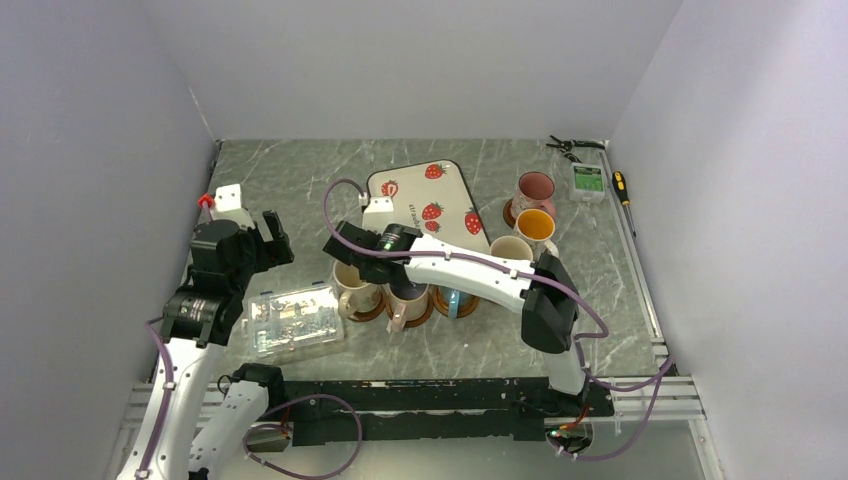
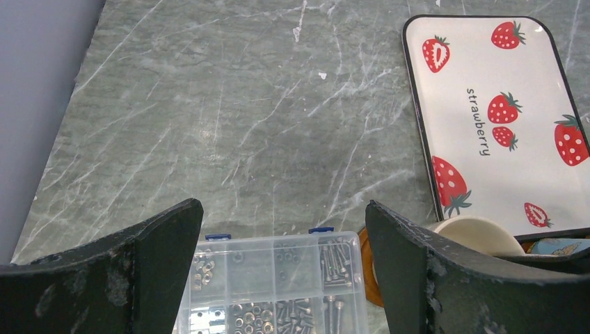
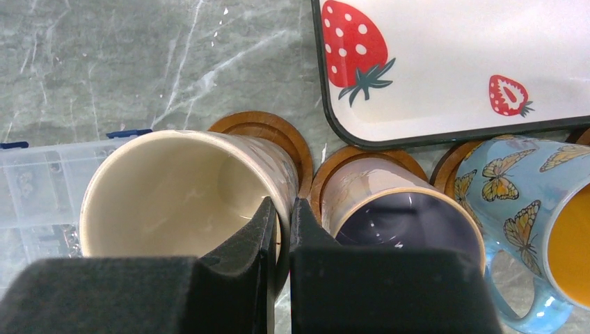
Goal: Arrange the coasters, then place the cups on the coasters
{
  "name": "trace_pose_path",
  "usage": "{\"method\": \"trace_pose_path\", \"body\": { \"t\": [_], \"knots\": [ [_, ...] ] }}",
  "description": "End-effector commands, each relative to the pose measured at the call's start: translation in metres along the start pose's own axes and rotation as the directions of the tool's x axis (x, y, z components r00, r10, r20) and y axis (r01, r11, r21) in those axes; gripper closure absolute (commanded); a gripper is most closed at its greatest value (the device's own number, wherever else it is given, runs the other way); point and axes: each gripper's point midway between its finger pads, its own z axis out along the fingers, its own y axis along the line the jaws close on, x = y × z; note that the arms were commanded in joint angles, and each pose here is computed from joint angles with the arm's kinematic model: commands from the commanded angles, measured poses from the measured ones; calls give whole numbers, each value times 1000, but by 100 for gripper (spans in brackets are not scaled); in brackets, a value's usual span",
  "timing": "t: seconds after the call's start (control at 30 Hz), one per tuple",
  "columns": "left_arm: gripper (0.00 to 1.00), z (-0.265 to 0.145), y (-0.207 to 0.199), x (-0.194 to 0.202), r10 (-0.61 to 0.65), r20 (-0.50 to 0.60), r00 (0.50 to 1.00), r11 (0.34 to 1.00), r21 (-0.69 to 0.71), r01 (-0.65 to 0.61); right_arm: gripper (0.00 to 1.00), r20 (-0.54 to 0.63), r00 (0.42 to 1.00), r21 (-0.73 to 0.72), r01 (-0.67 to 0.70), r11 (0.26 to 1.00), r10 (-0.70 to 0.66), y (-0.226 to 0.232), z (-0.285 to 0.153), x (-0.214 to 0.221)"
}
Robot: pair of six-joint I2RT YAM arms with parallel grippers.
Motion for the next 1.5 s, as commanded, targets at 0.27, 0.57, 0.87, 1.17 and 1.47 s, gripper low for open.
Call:
{"method": "trace_pose_path", "body": {
  "t": [0.27, 0.57, 0.87, 1.17, 1.47],
  "knots": [
    [6, 0, -3, -9, -17, 29, 999, 1000, 5, 17, 100, 67, 994, -72, -84, 994, 89, 19, -3, -22],
    [6, 0, -2, -9, -18, 31, 999, 1000, 3, 18, 100, 72, 995, -48, -72, 996, 75, 17, 5, -18],
    [6, 1, -2, -9, -17, 29, 999, 1000, 3, 17, 100, 78, 995, -28, -60, 998, 63, 13, 11, -15],
    [6, 1, -3, -8, -17, 27, 1000, 1000, 4, 17, 100, 66, 997, -33, -45, 998, 48, 15, 12, -12],
    [6, 0, -2, -9, -18, 29, 999, 1000, 2, 18, 65, 63, 997, -72, -34, 997, 39, 18, 5, -15]
  ]
}}
